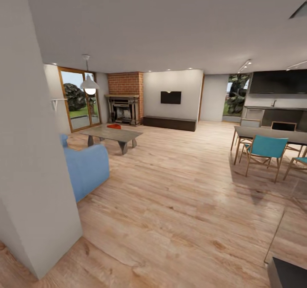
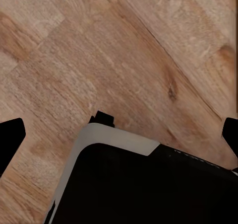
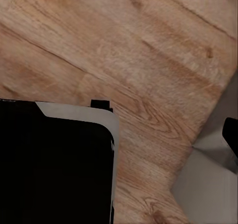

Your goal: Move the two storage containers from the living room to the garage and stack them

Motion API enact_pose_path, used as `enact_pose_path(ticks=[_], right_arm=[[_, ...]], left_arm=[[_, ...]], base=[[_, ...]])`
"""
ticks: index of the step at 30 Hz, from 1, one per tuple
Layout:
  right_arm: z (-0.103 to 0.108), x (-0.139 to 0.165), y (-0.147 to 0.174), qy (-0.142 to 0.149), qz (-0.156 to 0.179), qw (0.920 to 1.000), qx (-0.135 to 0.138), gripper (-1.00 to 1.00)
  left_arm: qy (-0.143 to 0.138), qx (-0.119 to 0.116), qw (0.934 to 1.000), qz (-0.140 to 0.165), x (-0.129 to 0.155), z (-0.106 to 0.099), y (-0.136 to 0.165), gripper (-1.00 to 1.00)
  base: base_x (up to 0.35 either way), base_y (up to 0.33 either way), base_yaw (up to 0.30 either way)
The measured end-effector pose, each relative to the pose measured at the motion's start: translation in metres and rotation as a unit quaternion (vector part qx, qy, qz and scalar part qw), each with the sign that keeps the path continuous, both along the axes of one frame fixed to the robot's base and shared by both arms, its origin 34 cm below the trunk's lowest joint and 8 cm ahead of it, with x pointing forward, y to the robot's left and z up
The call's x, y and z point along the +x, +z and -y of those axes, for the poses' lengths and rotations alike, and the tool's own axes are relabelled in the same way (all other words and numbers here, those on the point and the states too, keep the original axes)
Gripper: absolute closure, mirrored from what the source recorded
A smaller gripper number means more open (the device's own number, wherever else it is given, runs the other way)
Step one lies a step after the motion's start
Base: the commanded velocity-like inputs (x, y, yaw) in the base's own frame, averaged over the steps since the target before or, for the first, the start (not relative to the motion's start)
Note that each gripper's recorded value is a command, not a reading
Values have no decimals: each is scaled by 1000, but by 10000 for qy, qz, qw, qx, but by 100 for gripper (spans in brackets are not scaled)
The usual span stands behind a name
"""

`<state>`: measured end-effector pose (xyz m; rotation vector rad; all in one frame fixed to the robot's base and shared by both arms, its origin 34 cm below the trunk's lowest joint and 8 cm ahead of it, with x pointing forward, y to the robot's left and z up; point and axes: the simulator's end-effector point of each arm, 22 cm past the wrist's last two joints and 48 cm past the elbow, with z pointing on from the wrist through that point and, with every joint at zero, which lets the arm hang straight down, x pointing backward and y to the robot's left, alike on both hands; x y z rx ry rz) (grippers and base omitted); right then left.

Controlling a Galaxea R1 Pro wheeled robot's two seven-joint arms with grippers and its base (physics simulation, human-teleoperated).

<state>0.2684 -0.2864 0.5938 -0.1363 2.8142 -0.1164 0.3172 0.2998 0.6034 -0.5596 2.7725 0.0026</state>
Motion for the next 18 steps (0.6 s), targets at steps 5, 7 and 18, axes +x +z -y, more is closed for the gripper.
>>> enact_pose_path(ticks=[5, 7, 18], right_arm=[[0, 0, 0, 4, -4, 10000, -1, -100], [0, 0, 0, 3, -11, 10000, -2, -100], [0, 0, 0, 6, -10, 10000, -2, -100]], left_arm=[[0, 1, 10000, -1, 0, 0, 0, -100], [0, 0, 10000, -1, 0, 0, 0, -100], [1, 1, 10000, -15, -1, -1, 0, -100]], base=[[323, 0, 0], [323, 0, 0], [323, 0, 0]])
